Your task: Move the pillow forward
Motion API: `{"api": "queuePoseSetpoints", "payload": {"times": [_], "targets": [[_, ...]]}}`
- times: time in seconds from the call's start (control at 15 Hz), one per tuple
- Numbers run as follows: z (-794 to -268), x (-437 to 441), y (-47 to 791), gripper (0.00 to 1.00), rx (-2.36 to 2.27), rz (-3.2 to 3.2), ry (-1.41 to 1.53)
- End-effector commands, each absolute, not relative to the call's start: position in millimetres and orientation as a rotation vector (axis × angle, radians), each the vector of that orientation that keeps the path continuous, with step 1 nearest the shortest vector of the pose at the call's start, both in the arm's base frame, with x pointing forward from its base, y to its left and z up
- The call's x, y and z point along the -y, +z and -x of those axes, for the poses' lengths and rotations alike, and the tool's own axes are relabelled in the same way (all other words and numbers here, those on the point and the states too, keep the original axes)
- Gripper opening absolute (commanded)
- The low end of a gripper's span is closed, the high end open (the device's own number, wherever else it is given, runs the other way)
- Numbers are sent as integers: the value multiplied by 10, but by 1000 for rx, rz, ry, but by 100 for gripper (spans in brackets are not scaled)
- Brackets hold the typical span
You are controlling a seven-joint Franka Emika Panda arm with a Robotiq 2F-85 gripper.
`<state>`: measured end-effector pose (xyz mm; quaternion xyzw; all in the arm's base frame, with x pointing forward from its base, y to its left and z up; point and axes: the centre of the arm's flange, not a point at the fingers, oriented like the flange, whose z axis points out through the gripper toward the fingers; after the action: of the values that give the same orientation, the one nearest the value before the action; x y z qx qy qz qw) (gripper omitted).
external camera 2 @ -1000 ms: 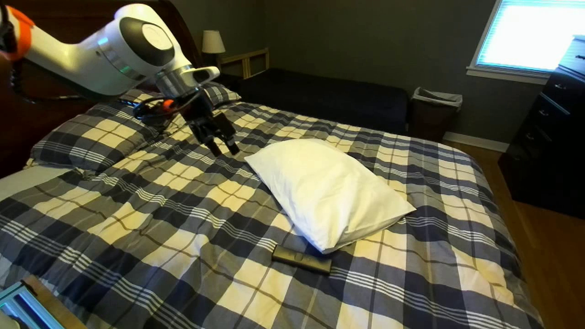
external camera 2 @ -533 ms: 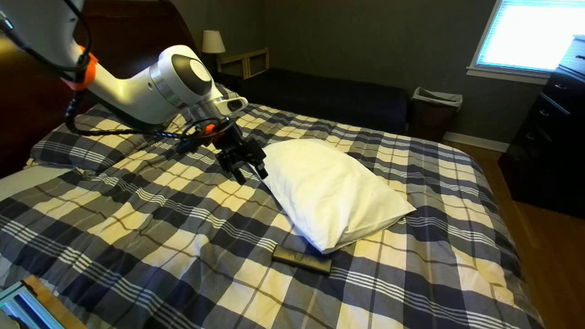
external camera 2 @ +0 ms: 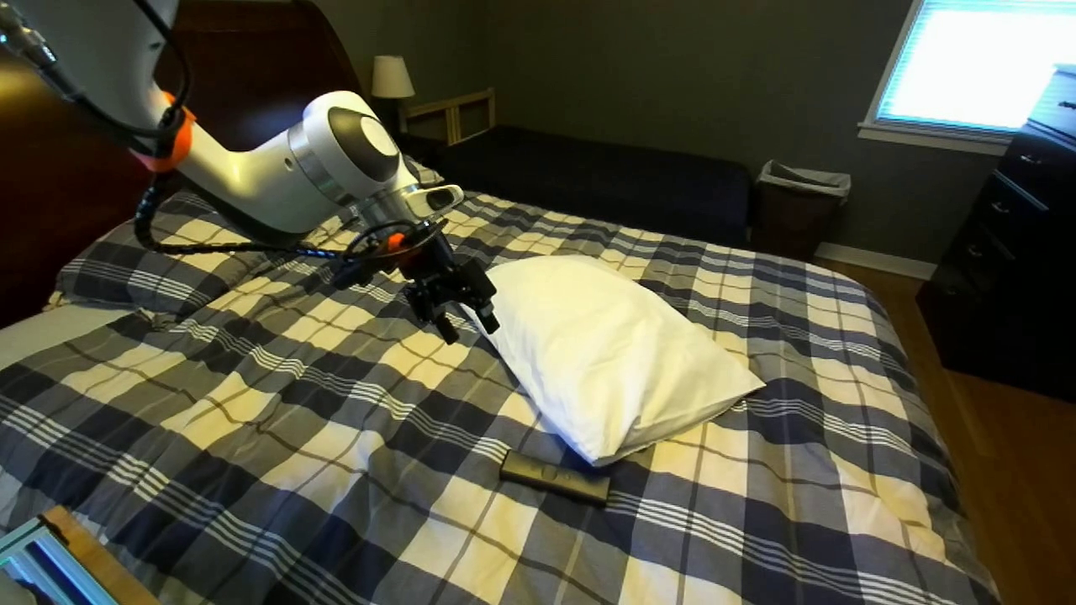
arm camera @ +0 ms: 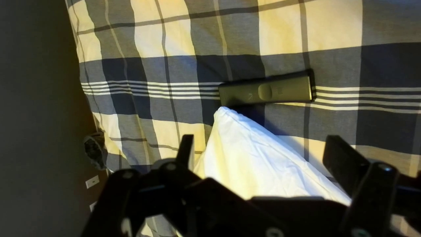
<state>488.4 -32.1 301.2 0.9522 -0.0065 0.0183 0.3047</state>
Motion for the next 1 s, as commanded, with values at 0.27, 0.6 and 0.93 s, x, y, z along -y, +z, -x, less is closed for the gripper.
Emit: {"api": "queuePoseSetpoints", "payload": {"times": [0.27,0.6,0.93], "targets": [[-5214,807,2540,100,-361,-2426,12],[-5351,996,2083,100,-625,-2429,77],[-5456,1247,1682,100,-682,-2476,68]]}}
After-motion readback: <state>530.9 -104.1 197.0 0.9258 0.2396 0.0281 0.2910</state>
